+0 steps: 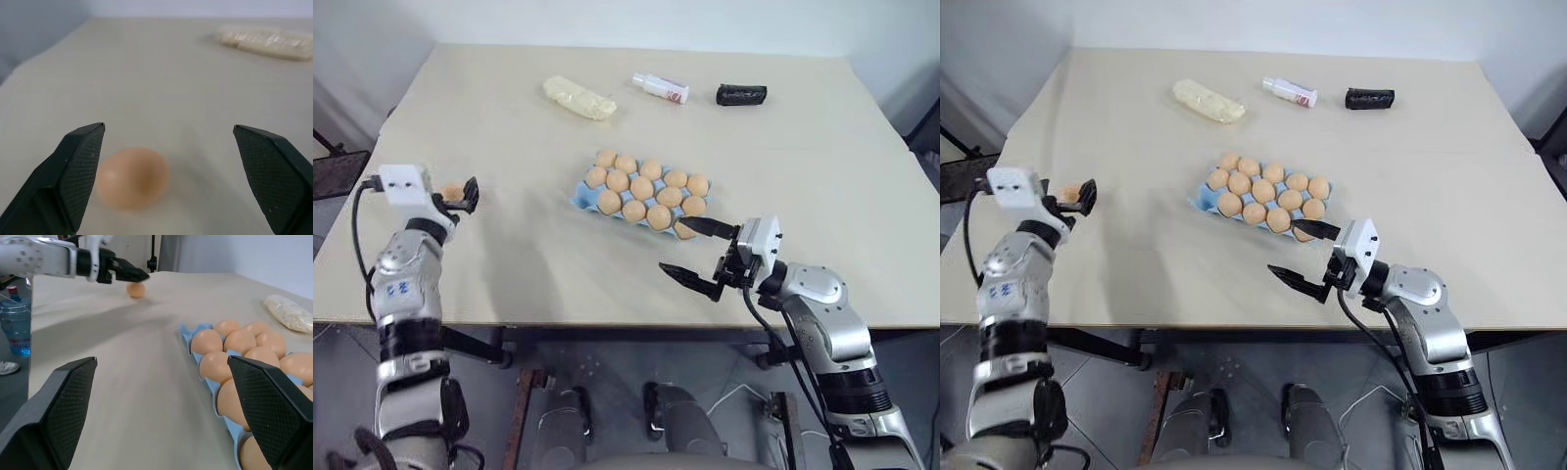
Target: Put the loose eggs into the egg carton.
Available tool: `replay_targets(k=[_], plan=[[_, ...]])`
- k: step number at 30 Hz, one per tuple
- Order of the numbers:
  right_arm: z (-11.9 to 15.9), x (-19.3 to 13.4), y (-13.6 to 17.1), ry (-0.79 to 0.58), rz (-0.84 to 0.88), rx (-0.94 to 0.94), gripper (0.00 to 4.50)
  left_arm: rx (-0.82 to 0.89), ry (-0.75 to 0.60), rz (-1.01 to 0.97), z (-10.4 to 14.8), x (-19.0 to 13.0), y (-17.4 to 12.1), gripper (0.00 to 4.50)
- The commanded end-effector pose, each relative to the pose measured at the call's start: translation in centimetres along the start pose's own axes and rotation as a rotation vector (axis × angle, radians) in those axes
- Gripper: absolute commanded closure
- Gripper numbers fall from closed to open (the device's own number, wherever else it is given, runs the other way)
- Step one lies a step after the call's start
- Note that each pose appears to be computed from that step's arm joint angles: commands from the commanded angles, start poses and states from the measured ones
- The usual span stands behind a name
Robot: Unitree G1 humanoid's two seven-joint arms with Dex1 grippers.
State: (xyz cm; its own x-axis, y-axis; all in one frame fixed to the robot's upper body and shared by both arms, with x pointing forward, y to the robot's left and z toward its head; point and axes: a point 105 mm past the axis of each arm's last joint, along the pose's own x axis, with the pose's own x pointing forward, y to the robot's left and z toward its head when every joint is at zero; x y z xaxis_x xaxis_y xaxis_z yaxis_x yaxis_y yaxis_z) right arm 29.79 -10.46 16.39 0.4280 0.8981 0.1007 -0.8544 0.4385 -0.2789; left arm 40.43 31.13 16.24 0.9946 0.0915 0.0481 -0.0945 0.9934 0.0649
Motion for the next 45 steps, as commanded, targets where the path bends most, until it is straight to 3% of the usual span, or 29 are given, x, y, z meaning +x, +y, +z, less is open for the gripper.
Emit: replay_targets(k=[1,12,15,19,21,26,32,38,44,45], plan=[[1.0,0.1,0.0,-0.032,-0.009,-0.035,0.0,0.076,-0.013,0.051,1.1,1.2,1.1,0.02],[0.6,-0.3,-0.1,-0.031,-0.041,-0.032,0.0,0.055,0.086,0.079,-0.7,2.8,1.5,0.02],[0.5,-0.4,-0.1,-0.03,-0.048,-0.032,0.0,0.052,0.094,0.094,-0.9,2.8,1.9,0.65],[0.3,-0.5,-0.2,-0.032,-0.061,-0.033,0.0,0.031,0.076,0.064,-0.7,2.9,1.5,1.9],[0.3,-0.6,-0.2,-0.033,-0.063,-0.034,0.0,-0.002,0.017,0.001,0.2,3.0,0.6,2.12],[0.2,-0.8,-0.2,-0.026,-0.073,-0.036,0.0,0.056,-0.181,-0.384,3.4,2.3,-5.0,2.12],[0.1,-1.1,-0.5,-0.015,-0.091,-0.045,0.0,0.158,-0.228,-0.755,3.7,0.4,-12.6,2.12],[0.2,-1.3,-0.6,-0.016,-0.11,-0.053,0.0,0.15,-0.204,-0.866,3.1,0.2,-16.4,2.12],[0.4,-1.5,-0.3,-0.019,-0.131,-0.059,0.0,0.151,-0.166,-0.831,2.5,1.1,-17.1,2.12],[0.5,-1.6,-0.3,-0.02,-0.14,-0.06,0.0,0.134,-0.159,-0.827,2.4,1.3,-17.1,1.79]])
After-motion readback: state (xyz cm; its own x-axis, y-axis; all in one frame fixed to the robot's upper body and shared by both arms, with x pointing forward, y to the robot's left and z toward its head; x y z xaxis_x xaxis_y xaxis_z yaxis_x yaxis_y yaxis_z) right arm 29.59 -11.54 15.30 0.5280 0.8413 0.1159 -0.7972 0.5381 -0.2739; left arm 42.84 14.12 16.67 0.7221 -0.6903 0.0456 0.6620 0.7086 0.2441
